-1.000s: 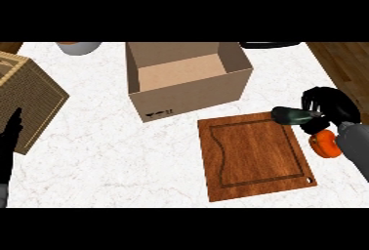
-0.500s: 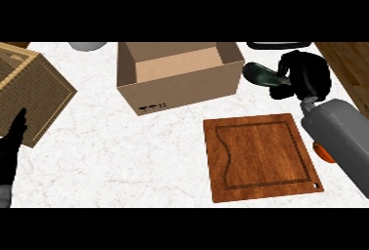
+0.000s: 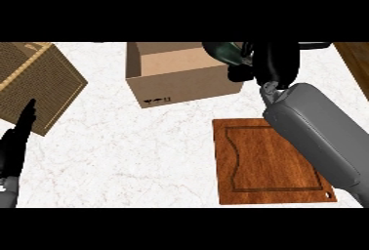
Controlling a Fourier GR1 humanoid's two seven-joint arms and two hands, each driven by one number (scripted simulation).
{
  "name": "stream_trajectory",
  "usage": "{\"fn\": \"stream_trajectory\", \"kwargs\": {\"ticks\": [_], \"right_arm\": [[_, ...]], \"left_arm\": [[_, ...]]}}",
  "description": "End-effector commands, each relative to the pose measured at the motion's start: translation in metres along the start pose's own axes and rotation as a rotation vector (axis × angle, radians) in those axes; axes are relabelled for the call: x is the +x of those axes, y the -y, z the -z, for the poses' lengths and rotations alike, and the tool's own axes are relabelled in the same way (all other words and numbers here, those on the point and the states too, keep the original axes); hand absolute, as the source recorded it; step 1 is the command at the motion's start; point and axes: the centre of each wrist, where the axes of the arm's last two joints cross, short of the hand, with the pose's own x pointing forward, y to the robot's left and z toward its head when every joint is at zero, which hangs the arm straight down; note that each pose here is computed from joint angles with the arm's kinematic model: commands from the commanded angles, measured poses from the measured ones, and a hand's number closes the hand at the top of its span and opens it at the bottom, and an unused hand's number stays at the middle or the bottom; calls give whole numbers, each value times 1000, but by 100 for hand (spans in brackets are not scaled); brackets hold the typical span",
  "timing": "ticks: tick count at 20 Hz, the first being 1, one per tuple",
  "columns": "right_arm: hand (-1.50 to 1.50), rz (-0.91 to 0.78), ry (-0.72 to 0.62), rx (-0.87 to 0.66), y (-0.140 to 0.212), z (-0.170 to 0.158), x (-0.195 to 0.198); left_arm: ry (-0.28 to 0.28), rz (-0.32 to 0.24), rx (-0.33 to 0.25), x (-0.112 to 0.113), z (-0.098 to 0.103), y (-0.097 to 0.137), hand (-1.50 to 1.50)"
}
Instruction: Pick the eggplant from the cutting board and place it in the cardboard box
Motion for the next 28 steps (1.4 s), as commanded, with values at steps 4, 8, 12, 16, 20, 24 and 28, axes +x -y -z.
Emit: {"fn": "stream_trajectory", "kwargs": {"ticks": [4,8,12,16,20,24,28], "right_arm": [[150,105,-91,-31,-8,35,37],[150,183,-160,13,1,59,53],[150,181,-163,17,-20,72,43],[150,178,-190,4,-30,86,19],[150,106,-252,32,-40,88,16],[-150,184,-368,59,-57,84,-4],[-150,271,-415,77,-63,82,-9]], "left_arm": [[20,5,-33,15,13,-2,0],[41,1,-55,9,5,18,0],[58,-13,-51,5,8,16,0],[59,9,-32,21,21,13,0],[91,-2,-52,27,18,26,0],[90,-6,-60,26,18,24,0],[103,5,-68,32,23,39,0]]}}
